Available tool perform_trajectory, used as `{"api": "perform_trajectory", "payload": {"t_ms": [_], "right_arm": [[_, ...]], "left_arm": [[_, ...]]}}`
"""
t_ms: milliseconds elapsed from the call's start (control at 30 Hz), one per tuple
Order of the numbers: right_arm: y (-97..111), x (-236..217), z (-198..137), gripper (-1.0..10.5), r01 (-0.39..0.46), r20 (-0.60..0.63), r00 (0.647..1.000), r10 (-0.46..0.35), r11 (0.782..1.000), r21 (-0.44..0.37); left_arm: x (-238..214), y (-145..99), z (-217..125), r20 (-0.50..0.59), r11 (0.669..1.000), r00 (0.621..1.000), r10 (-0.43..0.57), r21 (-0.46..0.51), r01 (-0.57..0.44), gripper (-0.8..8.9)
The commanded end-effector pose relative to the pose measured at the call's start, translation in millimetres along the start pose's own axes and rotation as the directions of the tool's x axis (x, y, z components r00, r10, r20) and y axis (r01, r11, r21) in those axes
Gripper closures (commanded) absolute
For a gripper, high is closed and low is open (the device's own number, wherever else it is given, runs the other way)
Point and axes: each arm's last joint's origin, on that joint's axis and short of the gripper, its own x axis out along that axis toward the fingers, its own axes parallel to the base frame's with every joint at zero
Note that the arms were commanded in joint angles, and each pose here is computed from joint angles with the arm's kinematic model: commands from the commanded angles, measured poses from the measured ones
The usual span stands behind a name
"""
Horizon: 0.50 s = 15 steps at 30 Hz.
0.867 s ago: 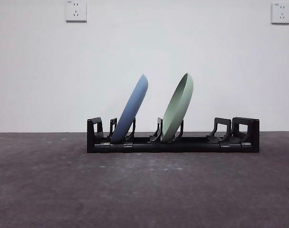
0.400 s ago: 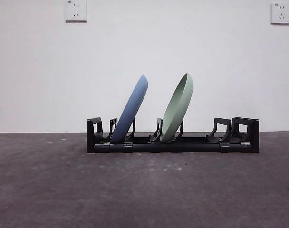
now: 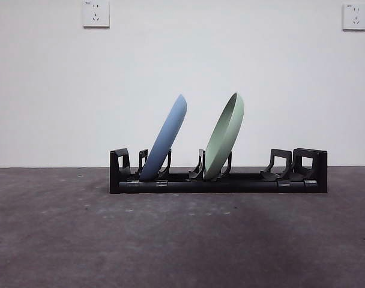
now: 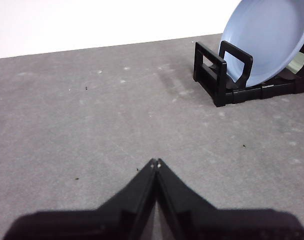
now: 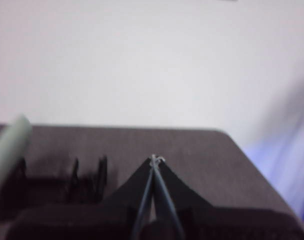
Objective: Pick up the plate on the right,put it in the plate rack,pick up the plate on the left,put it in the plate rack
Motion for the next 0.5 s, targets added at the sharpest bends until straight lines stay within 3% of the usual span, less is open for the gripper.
{"api": "perform_trajectory", "payload": {"t_ms": [33, 300, 500], "right_arm": [[3, 2, -33, 9.5, 0.009, -0.035, 0.999, -0.009, 1.000, 0.010], [11, 7, -106, 9.5, 0.004, -0.142, 0.990, 0.001, 1.000, 0.030], [15, 8, -136, 9.5, 0.001, -0.175, 0.985, 0.004, 0.999, 0.032]], "left_arm": [[1, 0, -3, 0.000, 1.000, 1.000, 0.003, -0.012, -0.003, 8.17], [1, 0, -3, 0.000, 1.000, 1.000, 0.003, -0.012, -0.003, 8.17], [1, 0, -3, 0.000, 1.000, 1.000, 0.003, -0.012, -0.003, 8.17]]}}
